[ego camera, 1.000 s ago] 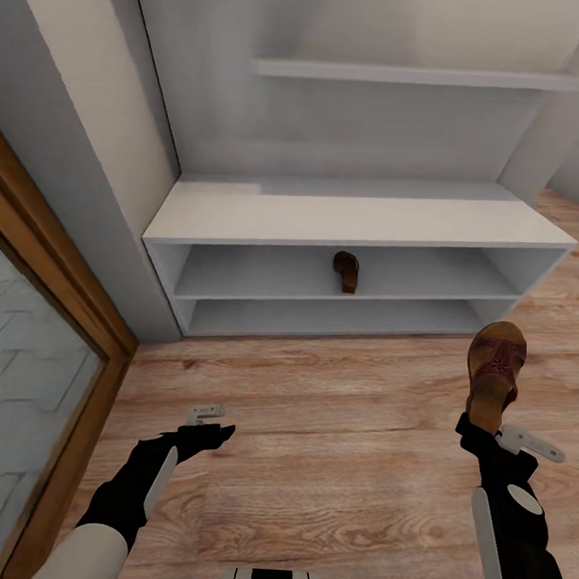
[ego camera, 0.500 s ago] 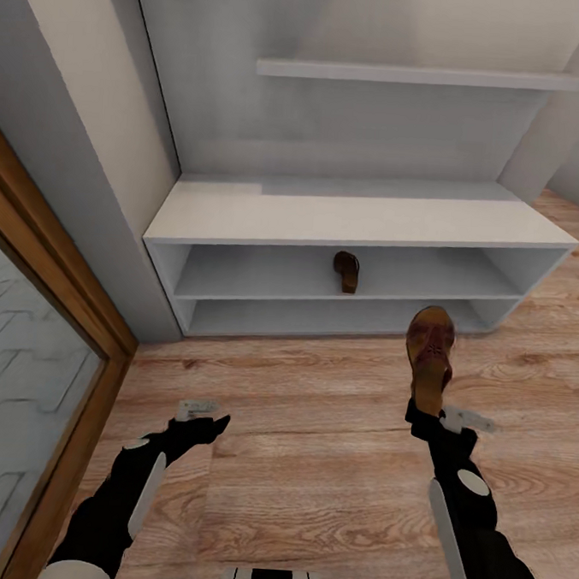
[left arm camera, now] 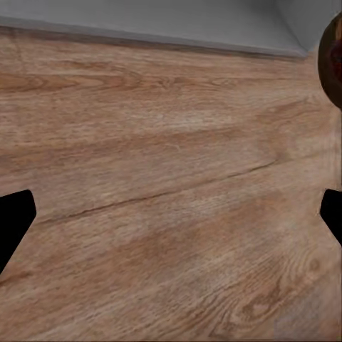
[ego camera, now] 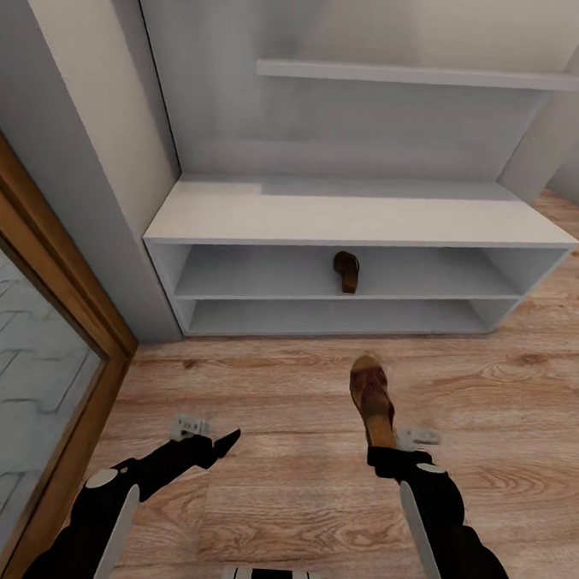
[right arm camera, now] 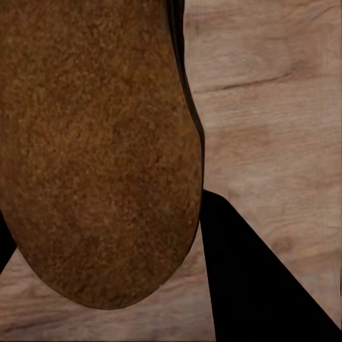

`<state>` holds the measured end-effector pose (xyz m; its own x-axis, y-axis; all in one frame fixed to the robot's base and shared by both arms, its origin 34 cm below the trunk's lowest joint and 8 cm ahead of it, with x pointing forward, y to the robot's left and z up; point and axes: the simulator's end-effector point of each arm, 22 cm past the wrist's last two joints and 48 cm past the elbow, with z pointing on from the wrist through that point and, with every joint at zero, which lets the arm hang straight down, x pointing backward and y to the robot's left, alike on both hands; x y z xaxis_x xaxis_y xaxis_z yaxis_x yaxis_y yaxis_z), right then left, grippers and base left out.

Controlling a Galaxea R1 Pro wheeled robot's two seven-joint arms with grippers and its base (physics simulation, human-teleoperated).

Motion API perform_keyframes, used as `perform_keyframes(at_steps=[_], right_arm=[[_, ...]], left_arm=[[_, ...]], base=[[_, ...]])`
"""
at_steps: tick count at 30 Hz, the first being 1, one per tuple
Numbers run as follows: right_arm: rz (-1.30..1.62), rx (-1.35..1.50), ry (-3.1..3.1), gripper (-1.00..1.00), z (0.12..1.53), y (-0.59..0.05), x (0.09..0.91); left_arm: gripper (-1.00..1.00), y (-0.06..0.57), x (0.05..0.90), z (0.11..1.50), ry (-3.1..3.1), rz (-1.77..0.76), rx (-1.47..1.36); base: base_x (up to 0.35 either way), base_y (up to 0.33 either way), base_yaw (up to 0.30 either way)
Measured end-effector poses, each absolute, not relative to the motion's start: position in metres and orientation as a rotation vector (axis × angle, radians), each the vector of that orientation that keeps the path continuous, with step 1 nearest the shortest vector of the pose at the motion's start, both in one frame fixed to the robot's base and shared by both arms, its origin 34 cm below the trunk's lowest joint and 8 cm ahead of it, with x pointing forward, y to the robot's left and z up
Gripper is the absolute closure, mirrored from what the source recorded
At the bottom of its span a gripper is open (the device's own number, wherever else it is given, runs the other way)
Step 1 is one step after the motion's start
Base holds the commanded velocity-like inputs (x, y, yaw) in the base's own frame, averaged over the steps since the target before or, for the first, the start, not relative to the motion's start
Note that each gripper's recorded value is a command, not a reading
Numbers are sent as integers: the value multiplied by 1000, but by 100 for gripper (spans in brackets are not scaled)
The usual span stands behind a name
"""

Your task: Pick up the two gym shoes and the two sandals from the corridor floor and place them onto the hallstand (shoe rack) in the corridor, making sure they are on the rack and not on the floor. Arrange them so the two gym shoes are next to each other and the two sandals are next to each other.

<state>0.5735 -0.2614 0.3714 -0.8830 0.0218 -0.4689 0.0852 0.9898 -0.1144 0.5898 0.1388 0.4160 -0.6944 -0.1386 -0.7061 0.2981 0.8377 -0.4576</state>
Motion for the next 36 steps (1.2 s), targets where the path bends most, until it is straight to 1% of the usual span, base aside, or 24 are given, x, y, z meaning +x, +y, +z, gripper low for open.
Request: perform_keyframes(at_steps=[3,5,11,16,20,29,36], right_arm=[[-150,40,2733,100,367,-244,564],[-132,35,2729,100,374,-234,576],[-98,28,2602,100,427,-219,671],[-99,18,2573,100,444,-216,714],[-98,17,2557,100,452,-215,724],[-97,-21,2547,100,456,-206,727],[-95,-27,2548,100,456,-204,727]], left_arm=[[-100,134,589,421,2215,-739,130],[-100,133,589,423,2211,-743,135],[-100,131,579,421,2216,-769,139],[-100,150,561,417,2198,-792,106],[-100,168,556,429,2136,-839,96],[-100,177,550,440,2090,-894,97],[-100,178,550,440,2089,-894,96]], base=[[0,0,0],[0,0,0],[0,0,0],[0,0,0],[0,0,0],[0,0,4],[0,-17,194]])
